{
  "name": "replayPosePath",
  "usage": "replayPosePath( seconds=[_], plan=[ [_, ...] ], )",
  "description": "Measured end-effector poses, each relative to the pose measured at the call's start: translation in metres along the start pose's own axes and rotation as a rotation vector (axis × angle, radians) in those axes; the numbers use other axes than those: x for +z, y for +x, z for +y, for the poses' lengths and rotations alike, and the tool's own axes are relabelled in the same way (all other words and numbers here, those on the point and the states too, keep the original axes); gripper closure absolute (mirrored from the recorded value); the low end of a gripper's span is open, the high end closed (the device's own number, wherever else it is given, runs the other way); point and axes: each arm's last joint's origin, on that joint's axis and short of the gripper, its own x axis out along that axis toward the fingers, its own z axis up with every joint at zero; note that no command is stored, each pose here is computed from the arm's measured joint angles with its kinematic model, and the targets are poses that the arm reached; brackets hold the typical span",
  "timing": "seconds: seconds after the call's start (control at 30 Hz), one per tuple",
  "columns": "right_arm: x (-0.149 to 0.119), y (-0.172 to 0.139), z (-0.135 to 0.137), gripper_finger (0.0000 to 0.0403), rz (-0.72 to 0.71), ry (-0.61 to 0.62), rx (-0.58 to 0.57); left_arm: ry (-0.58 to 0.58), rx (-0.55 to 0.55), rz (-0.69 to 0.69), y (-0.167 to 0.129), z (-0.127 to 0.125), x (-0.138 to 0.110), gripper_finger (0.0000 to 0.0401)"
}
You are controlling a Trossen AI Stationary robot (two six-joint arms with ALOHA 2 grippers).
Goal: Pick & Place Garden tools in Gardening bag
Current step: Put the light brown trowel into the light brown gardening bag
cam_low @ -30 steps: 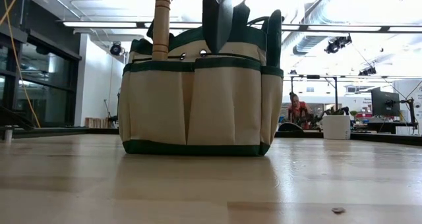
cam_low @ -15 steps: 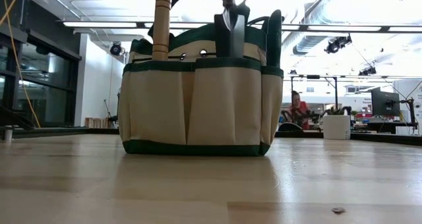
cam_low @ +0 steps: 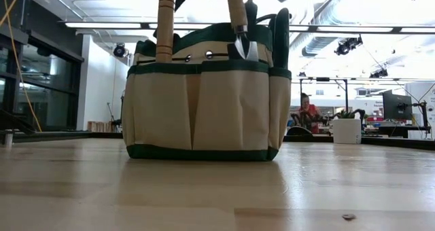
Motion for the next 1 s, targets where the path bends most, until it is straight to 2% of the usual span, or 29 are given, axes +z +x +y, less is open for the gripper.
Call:
replayPosePath(
  seconds=[0.3, 0.43, 0.5, 0.67, 0.9, 1.0],
  plan=[
    [0.001, 0.009, -0.012, 0.0342, 0.014, 0.002, 0.160, 0.001, 0.000, 0.002, 0.000, 0.000, 0.000, 0.0356],
    [0.001, 0.011, -0.015, 0.0342, 0.015, -0.002, 0.181, 0.001, 0.000, 0.002, 0.000, 0.000, 0.000, 0.0356],
    [0.002, 0.012, -0.017, 0.0342, 0.010, -0.001, 0.174, 0.001, 0.000, 0.002, 0.000, 0.000, 0.000, 0.0356],
    [0.002, 0.012, -0.021, 0.0342, 0.005, 0.056, 0.047, 0.006, 0.005, 0.003, 0.000, 0.001, 0.000, 0.0356],
    [0.007, 0.008, -0.012, 0.0342, -0.048, 0.131, 0.078, 0.006, 0.005, 0.004, 0.000, 0.001, 0.000, 0.0356],
    [0.010, 0.003, -0.005, 0.0342, -0.087, 0.143, 0.035, 0.006, 0.005, 0.004, 0.000, 0.001, 0.000, 0.0356]
  ],
)
